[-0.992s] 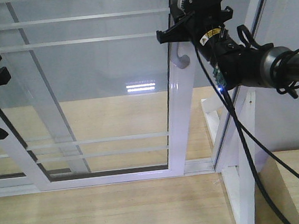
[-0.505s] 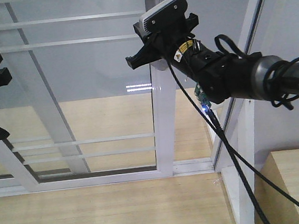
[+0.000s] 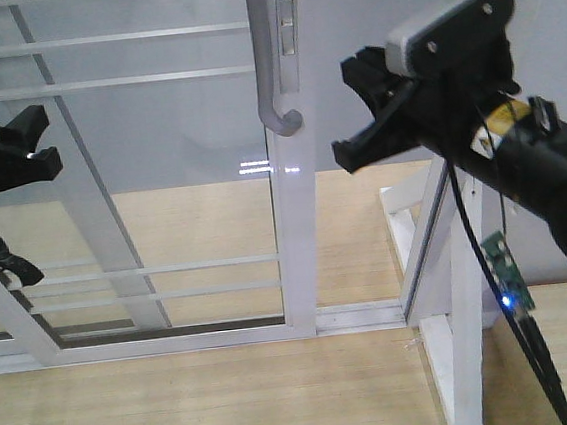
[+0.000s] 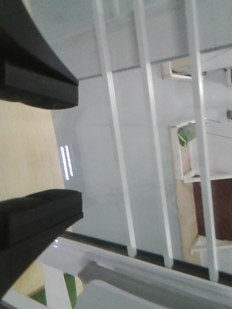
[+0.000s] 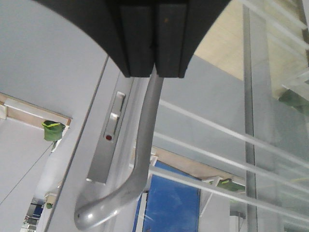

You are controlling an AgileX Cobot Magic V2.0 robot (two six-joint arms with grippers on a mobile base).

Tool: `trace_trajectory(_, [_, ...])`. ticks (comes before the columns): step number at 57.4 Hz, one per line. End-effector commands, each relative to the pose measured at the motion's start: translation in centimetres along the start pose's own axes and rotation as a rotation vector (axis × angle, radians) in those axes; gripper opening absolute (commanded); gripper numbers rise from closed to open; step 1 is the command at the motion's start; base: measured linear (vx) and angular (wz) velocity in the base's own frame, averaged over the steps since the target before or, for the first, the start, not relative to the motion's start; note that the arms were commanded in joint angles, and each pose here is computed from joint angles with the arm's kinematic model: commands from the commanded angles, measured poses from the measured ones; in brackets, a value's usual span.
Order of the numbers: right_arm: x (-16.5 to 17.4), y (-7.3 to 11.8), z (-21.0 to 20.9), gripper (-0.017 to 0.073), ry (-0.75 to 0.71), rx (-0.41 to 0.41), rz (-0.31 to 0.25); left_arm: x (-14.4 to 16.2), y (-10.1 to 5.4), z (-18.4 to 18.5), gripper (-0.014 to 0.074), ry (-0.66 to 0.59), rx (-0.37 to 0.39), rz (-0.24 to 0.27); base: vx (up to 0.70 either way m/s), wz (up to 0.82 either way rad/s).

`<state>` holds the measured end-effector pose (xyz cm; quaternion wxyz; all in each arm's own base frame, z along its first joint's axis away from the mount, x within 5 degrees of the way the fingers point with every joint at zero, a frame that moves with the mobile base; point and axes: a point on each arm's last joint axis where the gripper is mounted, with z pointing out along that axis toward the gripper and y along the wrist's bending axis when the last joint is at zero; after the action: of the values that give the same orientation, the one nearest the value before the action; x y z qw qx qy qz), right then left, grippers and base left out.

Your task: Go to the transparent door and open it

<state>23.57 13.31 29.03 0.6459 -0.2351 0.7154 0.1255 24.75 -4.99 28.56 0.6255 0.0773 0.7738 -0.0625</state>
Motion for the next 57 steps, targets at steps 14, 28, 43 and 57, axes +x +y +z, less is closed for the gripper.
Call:
trace_trajectory(14, [0.9,0.0,-4.8,-0.0006,-0.093,0.015,-0.004,-1.0,-4.1,4.4,0.0491,-0.170,0.175,-0.042,0.00,0.00])
trace_trajectory(28, [0.8,-0.1,-4.8,-0.0006,-0.097,0.033,0.033,-3.1,-6.5,10.1,0.0491,-0.207,0.238,-0.044,0.00,0.00])
trace_trajectory(43, [0.8,-0.1,-4.8,-0.0006,-0.095,0.034,-0.007,-4.9,-7.5,14.7,0.0491,-0.200,0.270,-0.123,0.00,0.00])
trace_trajectory(57, [0.9,-0.2,-4.8,-0.0006,-0.091,0.040,-0.042,-5.6,-9.3,16.4,0.0491,-0.199,0.388,-0.103,0.00,0.00])
